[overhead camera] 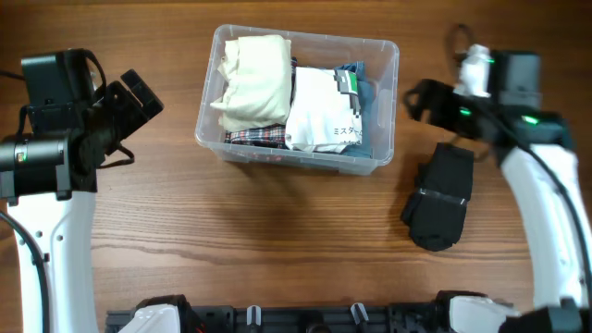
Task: Pack container
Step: 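Grasp the black folded pants with the right gripper, then place the black pants on top of the white shirt in the box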
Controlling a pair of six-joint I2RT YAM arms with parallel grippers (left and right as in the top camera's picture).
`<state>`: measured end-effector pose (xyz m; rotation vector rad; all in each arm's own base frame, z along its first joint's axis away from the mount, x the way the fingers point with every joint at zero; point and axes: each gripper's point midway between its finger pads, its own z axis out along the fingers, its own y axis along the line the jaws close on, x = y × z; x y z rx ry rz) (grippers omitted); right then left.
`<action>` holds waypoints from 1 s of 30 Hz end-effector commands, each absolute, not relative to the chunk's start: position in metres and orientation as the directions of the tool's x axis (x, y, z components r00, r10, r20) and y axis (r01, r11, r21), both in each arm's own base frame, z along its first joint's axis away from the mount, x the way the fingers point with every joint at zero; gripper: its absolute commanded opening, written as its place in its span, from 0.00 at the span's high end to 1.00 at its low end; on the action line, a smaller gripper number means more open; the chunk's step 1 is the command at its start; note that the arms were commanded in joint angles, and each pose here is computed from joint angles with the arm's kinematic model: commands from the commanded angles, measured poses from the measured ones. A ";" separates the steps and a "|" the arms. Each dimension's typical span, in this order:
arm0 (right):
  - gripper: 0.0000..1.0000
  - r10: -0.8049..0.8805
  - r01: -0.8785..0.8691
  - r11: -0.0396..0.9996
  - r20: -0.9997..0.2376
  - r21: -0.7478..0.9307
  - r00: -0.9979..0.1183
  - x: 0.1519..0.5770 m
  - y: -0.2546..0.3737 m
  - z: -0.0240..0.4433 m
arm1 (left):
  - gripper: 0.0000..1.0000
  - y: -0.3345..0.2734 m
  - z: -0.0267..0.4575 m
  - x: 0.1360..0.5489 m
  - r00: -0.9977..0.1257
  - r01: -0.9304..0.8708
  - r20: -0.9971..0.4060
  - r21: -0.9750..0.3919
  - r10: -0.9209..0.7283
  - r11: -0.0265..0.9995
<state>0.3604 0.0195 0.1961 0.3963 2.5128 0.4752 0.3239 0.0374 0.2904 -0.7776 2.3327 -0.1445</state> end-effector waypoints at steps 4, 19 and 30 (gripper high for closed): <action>0.00 0.690 0.600 0.710 -0.190 0.369 -0.699 0.291 -0.055 0.165 | 0.00 0.041 0.295 0.324 -0.596 -0.489 -0.581 -0.285 -0.555 0.824; 0.08 0.752 0.656 0.589 -0.024 0.473 -0.659 0.231 -0.030 0.004 | 0.00 0.041 0.295 0.324 -0.596 -0.489 -0.581 -0.285 -0.555 0.824; 0.96 0.555 0.201 0.659 -0.288 0.725 -0.780 0.297 0.007 0.159 | 0.00 0.041 0.295 0.324 -0.596 -0.489 -0.581 -0.285 -0.555 0.824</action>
